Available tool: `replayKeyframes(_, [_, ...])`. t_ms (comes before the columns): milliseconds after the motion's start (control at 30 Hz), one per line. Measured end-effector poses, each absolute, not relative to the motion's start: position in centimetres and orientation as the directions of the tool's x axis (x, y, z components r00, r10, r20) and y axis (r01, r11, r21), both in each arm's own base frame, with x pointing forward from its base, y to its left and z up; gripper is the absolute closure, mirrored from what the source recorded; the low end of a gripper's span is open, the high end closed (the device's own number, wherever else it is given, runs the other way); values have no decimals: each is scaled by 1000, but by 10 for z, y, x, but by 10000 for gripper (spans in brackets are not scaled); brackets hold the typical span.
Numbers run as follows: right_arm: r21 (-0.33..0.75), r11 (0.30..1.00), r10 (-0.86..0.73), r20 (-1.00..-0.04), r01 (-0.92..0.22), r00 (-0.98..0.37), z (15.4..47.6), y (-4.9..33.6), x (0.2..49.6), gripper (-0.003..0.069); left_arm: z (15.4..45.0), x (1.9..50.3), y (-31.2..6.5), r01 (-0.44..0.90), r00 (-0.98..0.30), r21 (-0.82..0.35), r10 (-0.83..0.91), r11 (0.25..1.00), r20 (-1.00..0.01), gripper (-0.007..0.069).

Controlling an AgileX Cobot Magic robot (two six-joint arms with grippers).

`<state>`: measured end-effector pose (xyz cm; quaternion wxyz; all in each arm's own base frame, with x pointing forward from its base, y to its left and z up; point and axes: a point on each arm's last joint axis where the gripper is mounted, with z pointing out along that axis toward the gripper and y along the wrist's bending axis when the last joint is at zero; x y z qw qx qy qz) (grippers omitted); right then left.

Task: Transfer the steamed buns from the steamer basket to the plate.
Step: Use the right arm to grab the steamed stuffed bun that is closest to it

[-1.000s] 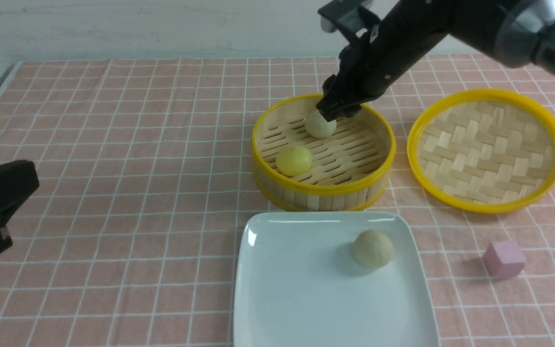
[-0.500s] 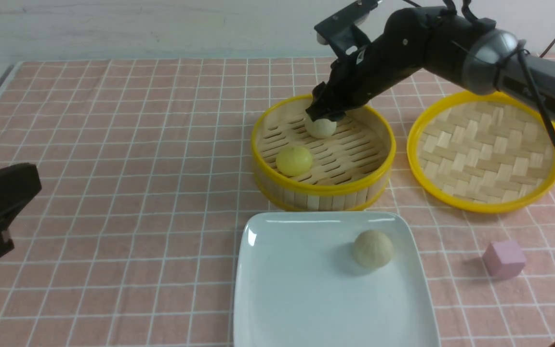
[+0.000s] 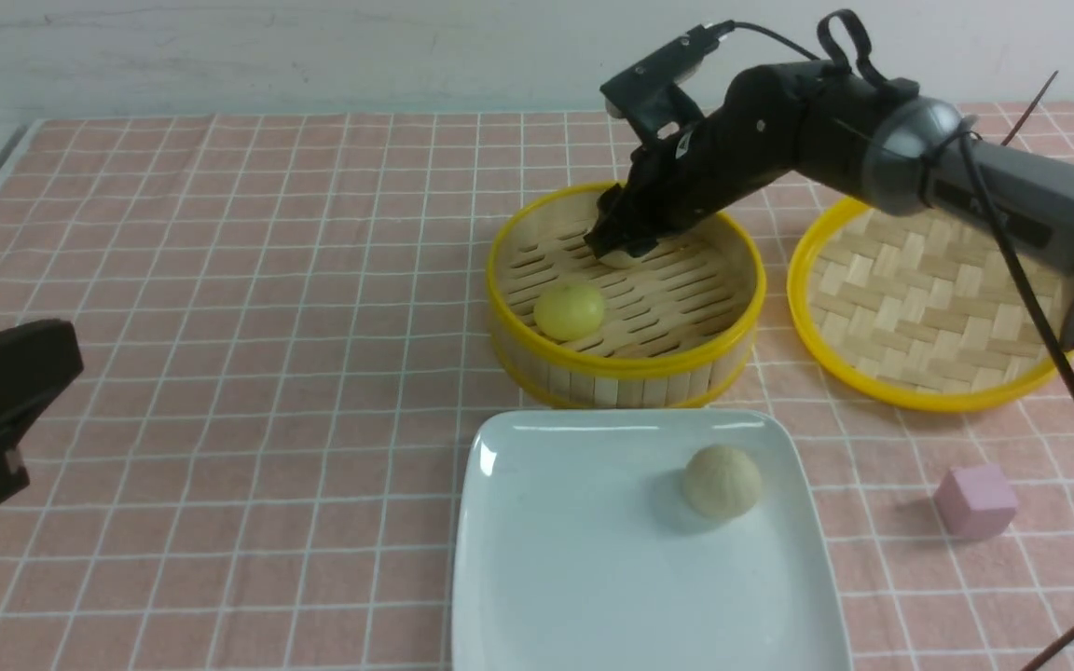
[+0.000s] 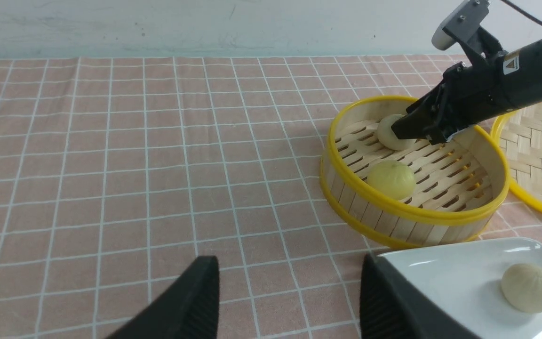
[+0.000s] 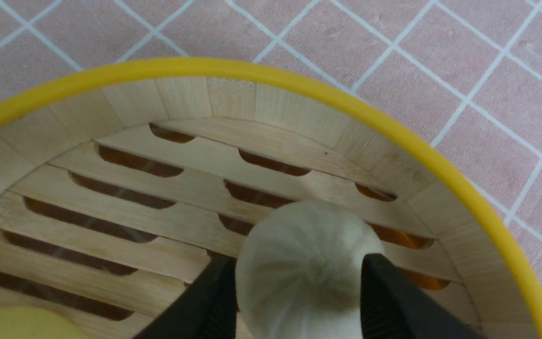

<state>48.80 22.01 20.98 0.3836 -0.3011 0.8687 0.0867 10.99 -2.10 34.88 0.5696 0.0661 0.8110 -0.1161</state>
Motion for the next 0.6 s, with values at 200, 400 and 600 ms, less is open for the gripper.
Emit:
replayKeyframes(200, [-113, 797, -482, -712, -594, -511, 210, 219, 489, 375, 348, 109, -22, 248, -355, -116, -21, 962, -934, 205])
replayKeyframes(400, [-112, 795, -490, -698, -596, -523, 197, 219, 491, 420, 347, 109, -22, 254, -366, -118, -18, 960, -930, 205])
replayKeyframes(600, [-122, 791, -505, -684, -600, -526, 188, 219, 493, 476, 347, 109, -22, 254, -366, -118, -18, 960, -930, 205])
